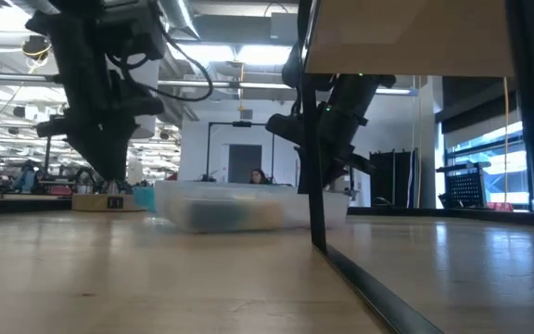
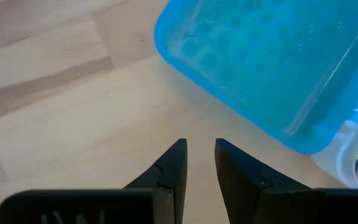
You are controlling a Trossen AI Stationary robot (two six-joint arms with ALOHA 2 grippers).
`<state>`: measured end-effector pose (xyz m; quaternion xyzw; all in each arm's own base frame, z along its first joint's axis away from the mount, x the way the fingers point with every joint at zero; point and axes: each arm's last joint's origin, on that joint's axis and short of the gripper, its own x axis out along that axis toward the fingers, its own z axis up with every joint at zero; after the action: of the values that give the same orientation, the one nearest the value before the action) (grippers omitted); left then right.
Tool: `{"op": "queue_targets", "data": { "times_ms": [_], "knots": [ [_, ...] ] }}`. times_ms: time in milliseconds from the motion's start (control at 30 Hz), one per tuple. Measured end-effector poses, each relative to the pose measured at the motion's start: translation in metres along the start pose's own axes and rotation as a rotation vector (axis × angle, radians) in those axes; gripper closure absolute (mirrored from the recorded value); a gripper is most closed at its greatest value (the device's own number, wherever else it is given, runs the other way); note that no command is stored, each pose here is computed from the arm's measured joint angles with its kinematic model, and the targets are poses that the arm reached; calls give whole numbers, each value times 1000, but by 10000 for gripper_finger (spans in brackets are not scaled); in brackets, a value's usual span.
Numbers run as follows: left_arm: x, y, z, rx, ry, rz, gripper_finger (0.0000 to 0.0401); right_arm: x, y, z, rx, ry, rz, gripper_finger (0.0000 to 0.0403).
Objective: Pack school essentials
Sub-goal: Close the blue supply box
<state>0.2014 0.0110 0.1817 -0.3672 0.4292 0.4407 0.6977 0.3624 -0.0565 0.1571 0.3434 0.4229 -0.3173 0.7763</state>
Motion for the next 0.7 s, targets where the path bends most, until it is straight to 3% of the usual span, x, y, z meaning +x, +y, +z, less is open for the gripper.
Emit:
{"op": "queue_targets", "data": {
  "times_ms": [333,700],
  "knots": [
    [25,0,11,-34,33,91,325,0,1,1,-1,-9,6,385],
    [47,-4,20,4,-11,125,325,0,1,1,-1,-12,6,385]
  ]
}}
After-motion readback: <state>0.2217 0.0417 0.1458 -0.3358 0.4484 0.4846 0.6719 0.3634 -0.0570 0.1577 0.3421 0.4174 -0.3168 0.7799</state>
